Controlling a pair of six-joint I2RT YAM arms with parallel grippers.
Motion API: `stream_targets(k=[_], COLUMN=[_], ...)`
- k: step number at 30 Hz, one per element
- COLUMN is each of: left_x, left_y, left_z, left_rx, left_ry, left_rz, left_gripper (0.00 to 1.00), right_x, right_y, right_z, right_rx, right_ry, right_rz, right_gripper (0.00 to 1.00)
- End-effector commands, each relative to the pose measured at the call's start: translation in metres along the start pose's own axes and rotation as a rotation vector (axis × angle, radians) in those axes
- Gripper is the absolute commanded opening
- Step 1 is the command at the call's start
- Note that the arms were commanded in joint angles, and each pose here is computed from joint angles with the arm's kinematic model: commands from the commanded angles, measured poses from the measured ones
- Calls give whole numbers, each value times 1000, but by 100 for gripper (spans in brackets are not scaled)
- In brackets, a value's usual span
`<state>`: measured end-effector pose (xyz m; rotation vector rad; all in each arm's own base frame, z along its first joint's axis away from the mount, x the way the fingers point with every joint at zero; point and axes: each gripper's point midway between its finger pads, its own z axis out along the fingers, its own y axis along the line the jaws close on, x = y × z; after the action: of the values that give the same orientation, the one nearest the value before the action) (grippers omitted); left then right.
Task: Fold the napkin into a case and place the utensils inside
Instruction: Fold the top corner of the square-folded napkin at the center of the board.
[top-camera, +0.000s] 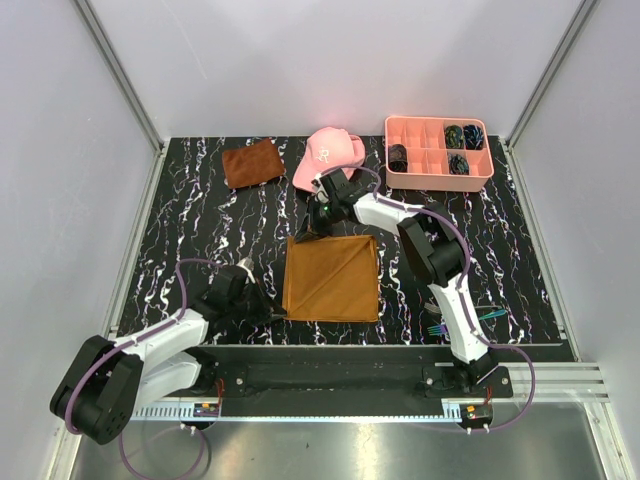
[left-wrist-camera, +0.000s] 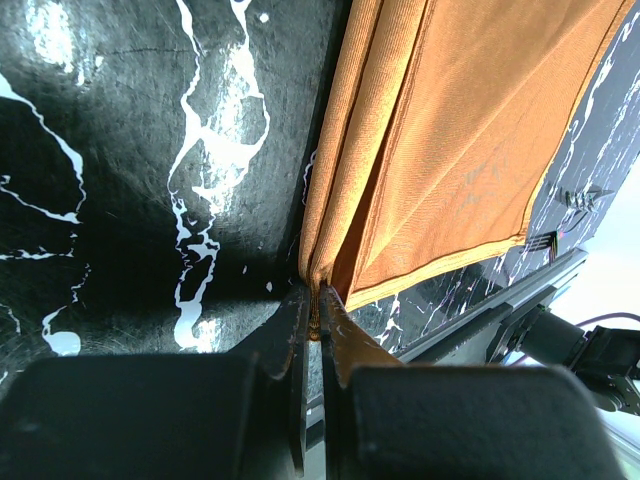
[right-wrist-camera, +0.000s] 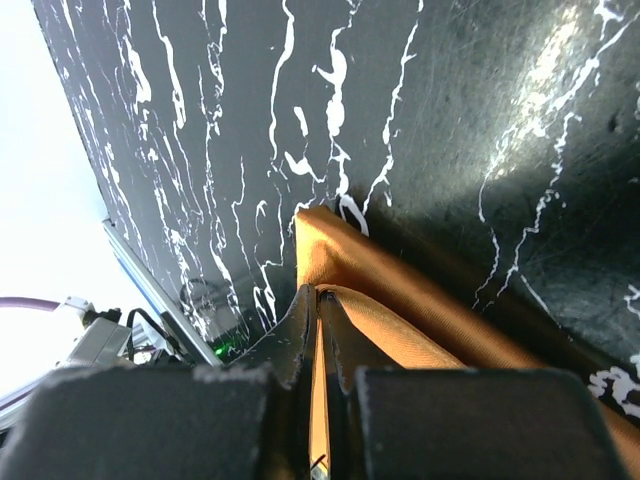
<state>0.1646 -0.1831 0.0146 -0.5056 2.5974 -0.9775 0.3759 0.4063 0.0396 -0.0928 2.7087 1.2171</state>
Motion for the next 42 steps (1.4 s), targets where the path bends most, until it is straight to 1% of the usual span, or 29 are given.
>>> stream_targets(k=[1,3,5,8,10,11,13,14,18,20,25,29,30,32,33,34,36,37,38,39,40,41,42], left_x=[20,19,19,17,14,10,9,6,4,0,-9,-22,-19,-24,-22,-28,-34,-43,-44,-45,-50,-47,-46], left_y=[38,37,35,28,28,23,22,17,14,13,11,-13,-18,-35,-38,-51,-60,-78,-88,-91,-105,-109,-106], left_z=[-1,-2,-3,-6,-9,-13,-18,-21,-29,-31,-40,-44,-43,-42,-39,-42,-41,-44,-45,-40,-40,-37,-28], left_rx=[-125,-120,-113,-86,-94,-79,-94,-75,-78,-86,-109,-27,-7,50,58,91,97,154,189,187,226,240,218], left_ry=[50,44,38,21,2,-17,-27,-41,-63,-80,-124,-166,-143,-140,-111,-121,-128,-155,-145,-127,-130,-96,-62], left_rz=[-28,-30,-40,-51,-59,-51,-61,-55,-63,-56,-54,0,8,46,54,75,101,121,128,122,135,140,134], left_gripper=[0,0,4,21,25,34,42,48,56,57,57,57,57,55,49,46,43,42,41,40,38,37,36], right_x=[-11,-11,-13,-12,-11,-11,-10,-10,-9,-8,-7,-8,-9,-8,-7,-9,-13,-12,-19,-23,-21,-26,-33], right_y=[11,10,9,8,7,8,6,6,8,8,9,10,11,13,14,18,28,28,36,45,44,47,52], right_z=[2,4,4,6,7,7,8,8,8,8,7,7,6,7,7,3,-6,-12,-18,-30,-39,-49,-69], right_rx=[-33,-32,-29,-30,-31,-32,-30,-31,-38,-42,-46,-44,-49,-54,-58,-63,-70,-52,-42,-38,-10,14,21], right_ry=[-21,-16,-20,-17,-12,-13,-9,-8,-4,1,6,0,0,4,9,2,-16,-10,-37,-53,-45,-65,-96], right_rz=[-22,-18,-20,-20,-19,-20,-17,-19,-18,-18,-15,-16,-16,-13,-14,-18,-36,-38,-59,-77,-93,-108,-126], right_gripper=[5,5,6,8,8,8,9,9,11,11,13,16,17,21,23,30,36,42,46,48,52,60,62])
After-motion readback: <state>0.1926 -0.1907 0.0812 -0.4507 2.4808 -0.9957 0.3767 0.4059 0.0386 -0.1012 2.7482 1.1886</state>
